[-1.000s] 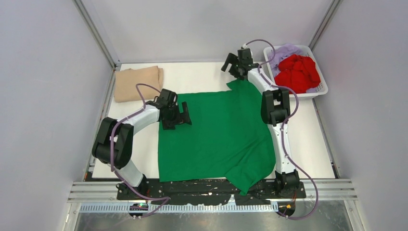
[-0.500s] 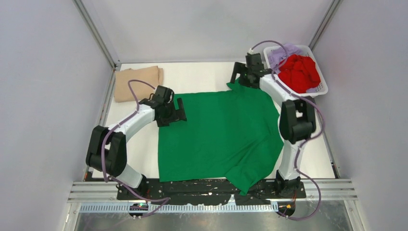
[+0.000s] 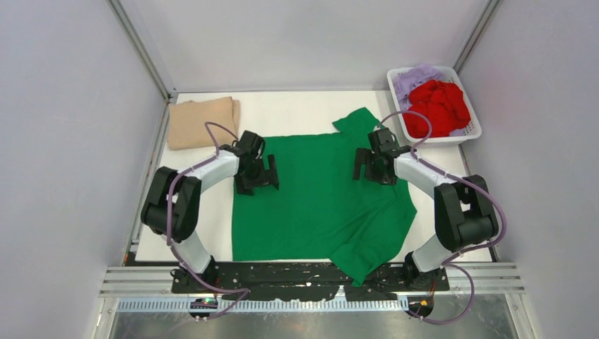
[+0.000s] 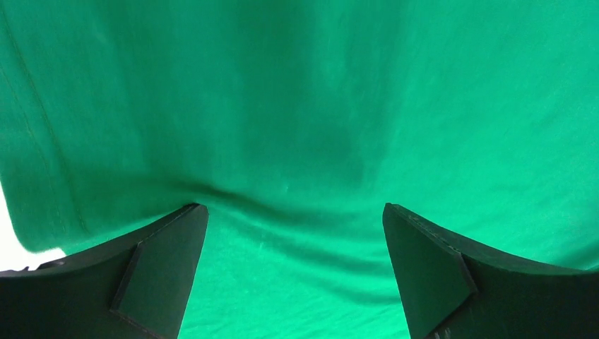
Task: Fold and stack the t-shirts
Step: Flatten out the tshirt
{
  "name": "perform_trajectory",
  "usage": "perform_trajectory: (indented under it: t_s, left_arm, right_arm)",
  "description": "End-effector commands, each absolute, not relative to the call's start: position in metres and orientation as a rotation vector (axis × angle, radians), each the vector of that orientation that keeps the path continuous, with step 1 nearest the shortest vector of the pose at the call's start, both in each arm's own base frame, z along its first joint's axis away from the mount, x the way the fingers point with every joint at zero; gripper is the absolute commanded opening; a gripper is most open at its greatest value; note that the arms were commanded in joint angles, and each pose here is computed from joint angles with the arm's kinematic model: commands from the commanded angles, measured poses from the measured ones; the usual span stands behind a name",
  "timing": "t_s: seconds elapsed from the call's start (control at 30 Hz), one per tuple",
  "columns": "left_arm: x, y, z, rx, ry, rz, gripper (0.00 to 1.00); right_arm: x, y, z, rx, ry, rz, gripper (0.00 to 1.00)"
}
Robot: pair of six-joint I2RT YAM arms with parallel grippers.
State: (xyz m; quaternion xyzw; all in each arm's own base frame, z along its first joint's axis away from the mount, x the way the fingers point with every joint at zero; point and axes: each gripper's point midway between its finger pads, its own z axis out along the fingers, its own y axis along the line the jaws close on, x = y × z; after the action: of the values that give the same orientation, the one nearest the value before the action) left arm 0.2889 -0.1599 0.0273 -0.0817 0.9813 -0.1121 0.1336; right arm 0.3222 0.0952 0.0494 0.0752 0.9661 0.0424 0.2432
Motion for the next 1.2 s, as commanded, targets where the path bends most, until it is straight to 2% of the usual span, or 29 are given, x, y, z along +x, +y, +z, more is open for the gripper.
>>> perform_trajectory:
  t_s: [0.0,0.17,0.53,0.77,1.0,1.17]
  left_arm:
    - [0.331,-0.149,0.026,-0.294,2.823,-0.299,1.0]
    - [0.358,-0.133,0.027,-0.295,2.878,-0.226,1.0]
    - [0.412,-0.137,0.033,-0.302,2.931,-0.296,1.0]
    - [0.439,-0.144,0.042,-0.306,2.909,-0.325,1.0]
    - [0.434,-0.147,0.09,-0.254,2.775,-0.401,1.0]
    - [0.393,-0.134,0.127,-0.264,2.663,-0.374,1.0]
  right_arm:
    - [0.345,0.101,0.047,0.189,2.613,0.123,0.95]
    - [0.368,0.11,0.039,0.174,2.637,0.141,0.96]
    - [0.429,0.1,0.021,0.252,2.678,0.153,0.95]
    - [0.476,0.094,0.032,0.271,2.639,0.143,0.96]
    - [0.482,0.101,0.072,0.184,2.555,0.131,0.95]
    - [0.453,0.107,0.137,0.134,2.398,0.117,0.95]
